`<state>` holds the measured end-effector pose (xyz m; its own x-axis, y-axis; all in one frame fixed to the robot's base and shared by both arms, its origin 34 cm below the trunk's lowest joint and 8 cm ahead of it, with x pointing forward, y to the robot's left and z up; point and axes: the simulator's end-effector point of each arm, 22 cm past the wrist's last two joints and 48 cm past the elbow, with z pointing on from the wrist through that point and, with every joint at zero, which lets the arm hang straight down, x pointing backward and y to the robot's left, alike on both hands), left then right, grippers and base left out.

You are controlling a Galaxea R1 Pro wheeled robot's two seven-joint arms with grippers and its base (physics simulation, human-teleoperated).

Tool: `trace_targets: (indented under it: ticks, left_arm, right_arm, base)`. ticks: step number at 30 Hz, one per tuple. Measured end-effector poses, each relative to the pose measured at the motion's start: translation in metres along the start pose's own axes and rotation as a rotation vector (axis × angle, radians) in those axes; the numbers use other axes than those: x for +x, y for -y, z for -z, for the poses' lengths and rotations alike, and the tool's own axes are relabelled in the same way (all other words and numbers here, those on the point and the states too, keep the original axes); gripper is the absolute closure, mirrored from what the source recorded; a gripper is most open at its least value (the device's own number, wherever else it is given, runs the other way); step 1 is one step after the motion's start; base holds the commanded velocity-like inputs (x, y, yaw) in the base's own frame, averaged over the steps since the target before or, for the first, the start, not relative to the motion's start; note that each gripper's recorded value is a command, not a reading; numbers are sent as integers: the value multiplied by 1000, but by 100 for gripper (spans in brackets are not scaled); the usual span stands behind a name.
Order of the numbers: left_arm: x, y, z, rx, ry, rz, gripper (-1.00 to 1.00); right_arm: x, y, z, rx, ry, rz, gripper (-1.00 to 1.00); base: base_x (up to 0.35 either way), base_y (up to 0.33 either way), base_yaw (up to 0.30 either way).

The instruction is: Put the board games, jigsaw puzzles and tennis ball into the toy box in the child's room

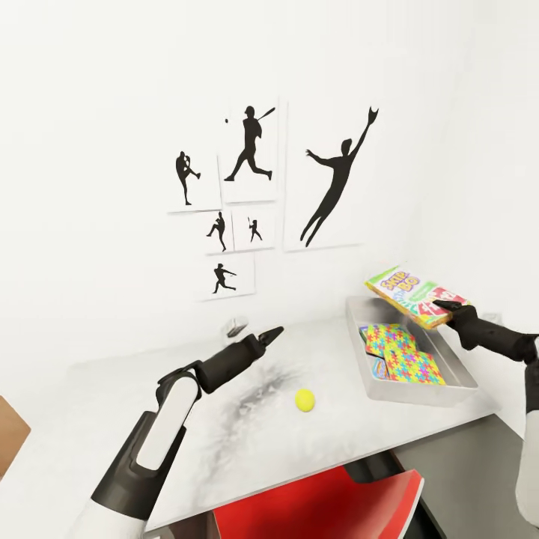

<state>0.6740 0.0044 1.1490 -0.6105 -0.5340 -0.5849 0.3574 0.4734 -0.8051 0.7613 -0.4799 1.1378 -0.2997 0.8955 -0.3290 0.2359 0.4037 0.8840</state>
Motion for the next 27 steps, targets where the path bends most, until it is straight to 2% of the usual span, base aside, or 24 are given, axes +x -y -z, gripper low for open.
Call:
trace_targets:
  ticks: [1, 2, 4, 9, 16, 27]
  left_arm:
    - [-4, -1, 1, 4, 7, 17, -100]
    - [-4, 0, 1, 4, 7, 17, -100]
    - [-14, -4, 4, 9, 27, 51, -100]
    - [-30, -10, 10, 13, 62, 99, -100]
    - [-36, -14, 13, 11, 73, 118, -100]
    - [-32, -25, 11, -13, 64, 133, -100]
  right_arm:
    - [3, 4, -10, 13, -12, -39, 100]
    - [3, 5, -10, 15, -12, -38, 100]
    - [5, 9, -27, 34, -12, -98, 100]
    - [0, 16, -48, 70, 42, -177, 100]
    - [-1, 19, -57, 87, 71, -212, 100]
    - [-8, 27, -57, 122, 101, -228, 100]
  base:
    - [0, 0, 0]
    - [0, 0, 0]
    - [0, 0, 0]
    - [0, 0, 0]
    - [0, 0, 0]
    - [0, 0, 0]
